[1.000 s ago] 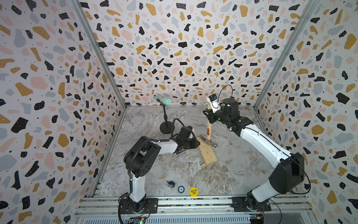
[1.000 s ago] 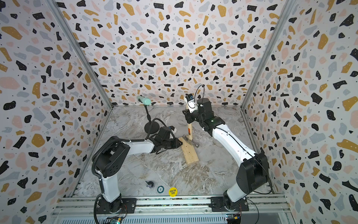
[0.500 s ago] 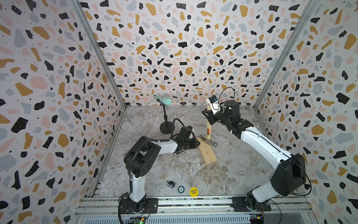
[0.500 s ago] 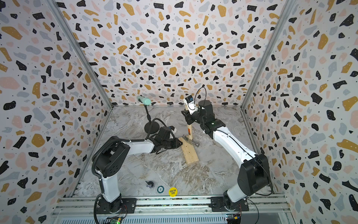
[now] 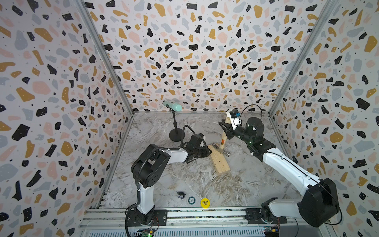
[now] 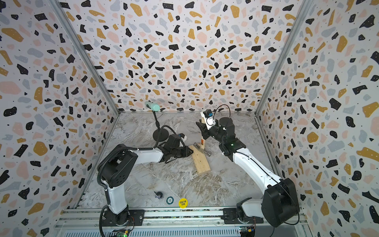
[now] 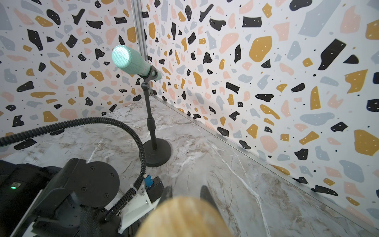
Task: Use a claw hammer to pull out a nail
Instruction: Remove the nail from the mounting plate.
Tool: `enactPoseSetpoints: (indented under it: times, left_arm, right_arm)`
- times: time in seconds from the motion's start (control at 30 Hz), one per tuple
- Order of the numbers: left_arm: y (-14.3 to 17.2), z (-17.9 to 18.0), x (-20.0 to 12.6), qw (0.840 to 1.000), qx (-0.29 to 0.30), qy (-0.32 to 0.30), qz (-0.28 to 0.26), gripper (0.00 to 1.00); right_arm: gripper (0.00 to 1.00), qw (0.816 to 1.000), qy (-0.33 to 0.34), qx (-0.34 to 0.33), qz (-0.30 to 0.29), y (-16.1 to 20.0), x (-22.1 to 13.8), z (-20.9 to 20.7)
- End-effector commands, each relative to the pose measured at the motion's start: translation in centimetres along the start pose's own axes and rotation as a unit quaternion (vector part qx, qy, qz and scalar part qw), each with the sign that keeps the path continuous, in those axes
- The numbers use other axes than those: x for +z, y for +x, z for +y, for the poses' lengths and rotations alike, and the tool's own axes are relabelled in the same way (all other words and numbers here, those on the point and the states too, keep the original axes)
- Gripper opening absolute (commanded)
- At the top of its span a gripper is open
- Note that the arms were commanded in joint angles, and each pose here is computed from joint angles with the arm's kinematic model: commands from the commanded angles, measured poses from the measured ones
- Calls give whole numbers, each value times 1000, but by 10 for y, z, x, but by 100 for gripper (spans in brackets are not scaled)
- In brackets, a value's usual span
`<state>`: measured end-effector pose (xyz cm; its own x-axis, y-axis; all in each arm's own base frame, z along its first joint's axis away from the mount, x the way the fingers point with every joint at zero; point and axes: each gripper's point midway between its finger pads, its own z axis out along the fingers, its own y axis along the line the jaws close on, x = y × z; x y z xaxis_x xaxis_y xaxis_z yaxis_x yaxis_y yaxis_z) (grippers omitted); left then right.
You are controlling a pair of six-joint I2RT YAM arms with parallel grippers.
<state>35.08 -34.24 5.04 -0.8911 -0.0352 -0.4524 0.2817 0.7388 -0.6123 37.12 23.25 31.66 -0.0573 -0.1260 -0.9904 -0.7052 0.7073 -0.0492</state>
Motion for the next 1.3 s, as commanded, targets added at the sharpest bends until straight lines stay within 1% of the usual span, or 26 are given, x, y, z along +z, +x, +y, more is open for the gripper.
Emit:
enactPoseSetpoints:
  times: [0.0,0.23,0.6,1.27]
  left_arm:
    - [34,27,9,998,-19,-36,48,19]
    - [38,28,11,998,-23,-35,52,18]
    - [40,28,9,998,-27,-35,51,19]
    - [44,33,9,997,-35,-38,53,19]
  right_arm:
    - [0,999,10,-2,-36,-11,-12,-9]
    - [0,1000,0,14,-27,9,-16,-3]
    - [0,998,-29,37,-31,25,-22,11]
    - [0,997,-44,67,-20,51,-30,21]
